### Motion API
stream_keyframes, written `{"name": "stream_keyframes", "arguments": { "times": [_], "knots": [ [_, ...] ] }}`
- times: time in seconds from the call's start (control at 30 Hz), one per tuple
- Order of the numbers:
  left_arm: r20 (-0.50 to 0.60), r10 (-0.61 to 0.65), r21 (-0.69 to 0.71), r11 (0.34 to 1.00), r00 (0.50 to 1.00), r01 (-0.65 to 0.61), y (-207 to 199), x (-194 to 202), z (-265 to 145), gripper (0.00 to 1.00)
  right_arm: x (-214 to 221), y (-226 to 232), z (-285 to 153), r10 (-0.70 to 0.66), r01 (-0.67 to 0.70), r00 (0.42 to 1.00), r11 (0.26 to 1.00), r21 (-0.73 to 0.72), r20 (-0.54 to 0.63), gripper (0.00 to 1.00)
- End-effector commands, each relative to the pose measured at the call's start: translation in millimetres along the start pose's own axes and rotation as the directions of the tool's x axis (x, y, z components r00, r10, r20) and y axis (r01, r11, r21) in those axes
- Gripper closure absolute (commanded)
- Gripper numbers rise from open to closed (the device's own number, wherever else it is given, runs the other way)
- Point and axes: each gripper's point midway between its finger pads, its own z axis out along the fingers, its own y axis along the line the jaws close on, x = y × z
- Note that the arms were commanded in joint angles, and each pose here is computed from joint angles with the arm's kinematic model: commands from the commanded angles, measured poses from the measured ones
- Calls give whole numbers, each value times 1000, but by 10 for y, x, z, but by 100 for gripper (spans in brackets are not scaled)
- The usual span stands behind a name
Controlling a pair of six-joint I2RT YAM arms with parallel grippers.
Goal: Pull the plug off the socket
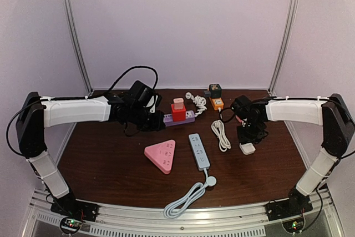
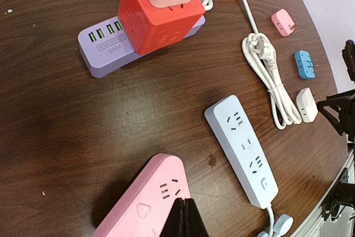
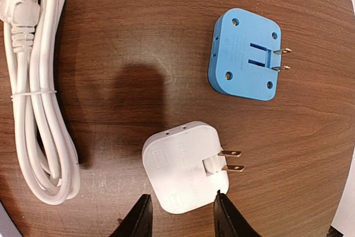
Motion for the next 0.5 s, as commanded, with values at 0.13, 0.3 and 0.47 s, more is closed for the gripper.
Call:
{"name": "stream_keyframes", "arguments": {
  "times": [0.13, 0.3, 0.47],
  "knots": [
    [43, 19, -6, 1000, 999, -19, 17, -110, -121, 100, -230, 203, -204, 27, -20, 997, 996, -89, 77, 58],
    [54, 9, -15, 1000, 998, -9, 65, -142, -150, 99, -567, 512, -462, 62, -24, 984, 975, -223, 165, 50],
    [67, -4, -28, 1000, 998, 6, 148, -151, -217, 99, -900, 864, -682, 87, -1, 965, 944, -329, 247, 40]
  ]
}}
